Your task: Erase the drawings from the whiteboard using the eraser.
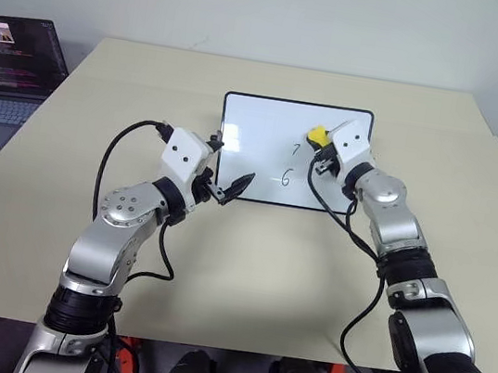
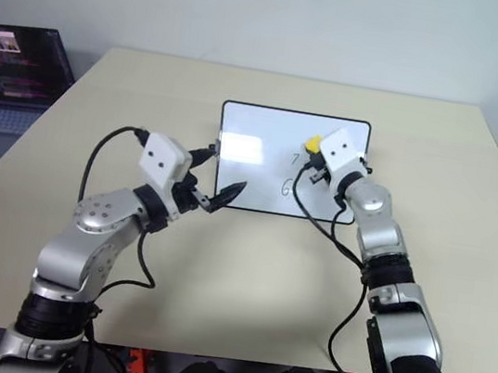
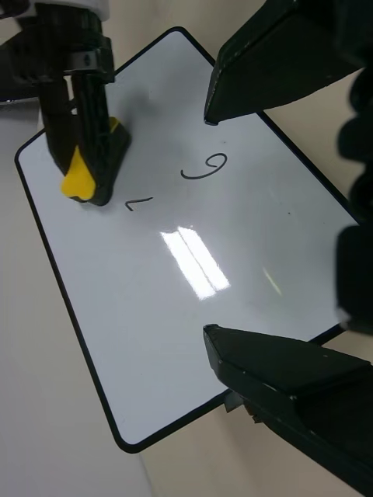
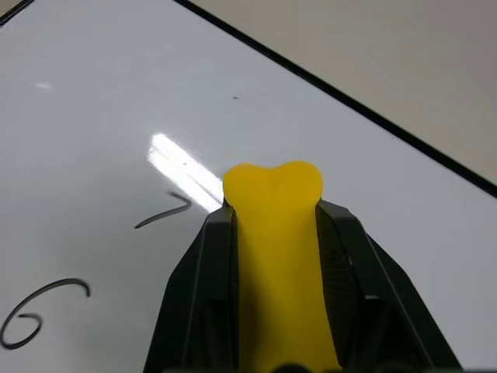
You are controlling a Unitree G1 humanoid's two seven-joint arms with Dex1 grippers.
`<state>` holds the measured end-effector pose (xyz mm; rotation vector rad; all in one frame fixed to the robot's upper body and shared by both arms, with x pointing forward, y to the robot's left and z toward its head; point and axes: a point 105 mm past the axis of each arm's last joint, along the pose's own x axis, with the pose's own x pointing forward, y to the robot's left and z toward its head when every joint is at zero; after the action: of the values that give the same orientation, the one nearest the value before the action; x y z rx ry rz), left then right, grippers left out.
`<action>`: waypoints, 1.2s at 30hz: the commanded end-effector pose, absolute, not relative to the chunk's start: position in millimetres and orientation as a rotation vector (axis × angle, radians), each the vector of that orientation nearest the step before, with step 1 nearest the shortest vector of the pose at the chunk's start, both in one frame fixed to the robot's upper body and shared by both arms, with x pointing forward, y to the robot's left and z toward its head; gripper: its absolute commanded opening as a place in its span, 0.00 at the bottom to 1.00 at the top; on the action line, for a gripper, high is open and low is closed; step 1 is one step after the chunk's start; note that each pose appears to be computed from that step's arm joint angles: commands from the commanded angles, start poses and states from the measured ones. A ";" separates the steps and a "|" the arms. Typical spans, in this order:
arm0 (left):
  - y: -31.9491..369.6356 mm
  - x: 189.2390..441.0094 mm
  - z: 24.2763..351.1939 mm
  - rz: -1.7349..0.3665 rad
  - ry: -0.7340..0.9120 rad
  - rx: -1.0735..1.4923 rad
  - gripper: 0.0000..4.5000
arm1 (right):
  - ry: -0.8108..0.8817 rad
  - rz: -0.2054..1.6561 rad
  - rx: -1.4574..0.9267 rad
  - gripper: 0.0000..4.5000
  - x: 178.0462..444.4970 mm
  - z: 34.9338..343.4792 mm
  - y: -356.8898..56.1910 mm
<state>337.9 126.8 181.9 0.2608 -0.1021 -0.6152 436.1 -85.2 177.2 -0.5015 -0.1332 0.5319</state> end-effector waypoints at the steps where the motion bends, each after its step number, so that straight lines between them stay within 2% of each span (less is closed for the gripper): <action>1: 126.1 333.7 196.7 -0.615 -0.161 0.272 1.00 | -0.058 0.556 -0.513 0.24 431.6 156.7 -80.9; 9: 127.9 334.0 195.6 -0.606 -0.158 0.269 1.00 | -0.047 0.574 -0.508 0.24 425.0 153.7 -75.1; 26: 125.7 335.1 193.3 -0.604 -0.158 0.257 1.00 | -0.066 0.578 -0.481 0.24 413.6 173.1 -75.6; 36: 122.9 335.9 191.6 -0.618 -0.156 0.255 1.00 | -0.214 0.505 -0.421 0.24 425.3 233.0 -81.3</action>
<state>338.5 127.5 180.1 0.2504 -0.1003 -0.5997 424.8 -81.2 204.6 -0.4405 -0.1187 0.5243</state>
